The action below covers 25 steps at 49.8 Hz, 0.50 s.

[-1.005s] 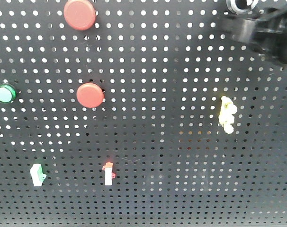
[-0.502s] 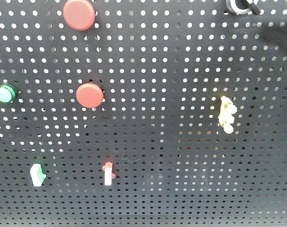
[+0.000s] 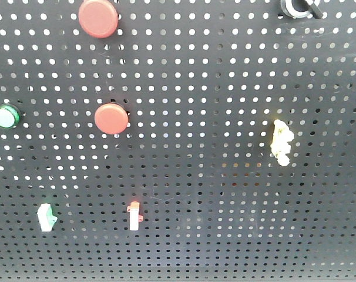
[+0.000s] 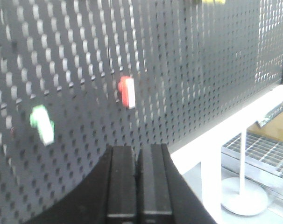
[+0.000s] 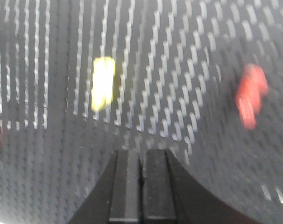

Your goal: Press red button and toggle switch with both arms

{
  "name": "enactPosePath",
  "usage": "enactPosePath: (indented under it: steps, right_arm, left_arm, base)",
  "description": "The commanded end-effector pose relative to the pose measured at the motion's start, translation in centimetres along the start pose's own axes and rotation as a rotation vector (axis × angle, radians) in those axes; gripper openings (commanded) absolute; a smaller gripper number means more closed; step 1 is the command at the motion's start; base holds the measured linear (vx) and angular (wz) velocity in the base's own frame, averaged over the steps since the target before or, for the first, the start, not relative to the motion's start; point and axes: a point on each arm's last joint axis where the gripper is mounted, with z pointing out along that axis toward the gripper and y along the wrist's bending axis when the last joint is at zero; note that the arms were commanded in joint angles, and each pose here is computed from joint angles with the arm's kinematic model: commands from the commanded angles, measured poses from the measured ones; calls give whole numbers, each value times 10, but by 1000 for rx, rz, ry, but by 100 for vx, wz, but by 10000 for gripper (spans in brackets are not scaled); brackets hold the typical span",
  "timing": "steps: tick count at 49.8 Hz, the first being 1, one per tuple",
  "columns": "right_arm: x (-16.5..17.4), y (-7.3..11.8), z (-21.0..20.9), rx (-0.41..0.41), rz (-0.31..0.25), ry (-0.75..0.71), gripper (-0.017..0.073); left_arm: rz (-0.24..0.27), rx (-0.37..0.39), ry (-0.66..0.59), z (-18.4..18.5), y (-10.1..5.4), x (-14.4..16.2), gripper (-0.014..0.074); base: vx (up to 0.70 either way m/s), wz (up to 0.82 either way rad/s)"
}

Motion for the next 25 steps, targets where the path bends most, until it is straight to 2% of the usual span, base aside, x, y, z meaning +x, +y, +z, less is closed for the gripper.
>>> enactPosePath:
  steps: [1,11,25]
  right_arm:
    - [4,-4,-8,81,0,-101,-3]
    - [45,2,-8,65,11,-15,-3]
    - [86,8,-4,48,21,106,-3]
  left_arm:
    - [-26,-46,-71,0,4,-6,2]
    - [-28,-2,-2,1,0,3,2]
    - [-28,10,14,1,-1,4,2]
  base:
    - [0,0]
    - [0,0]
    - [0,0]
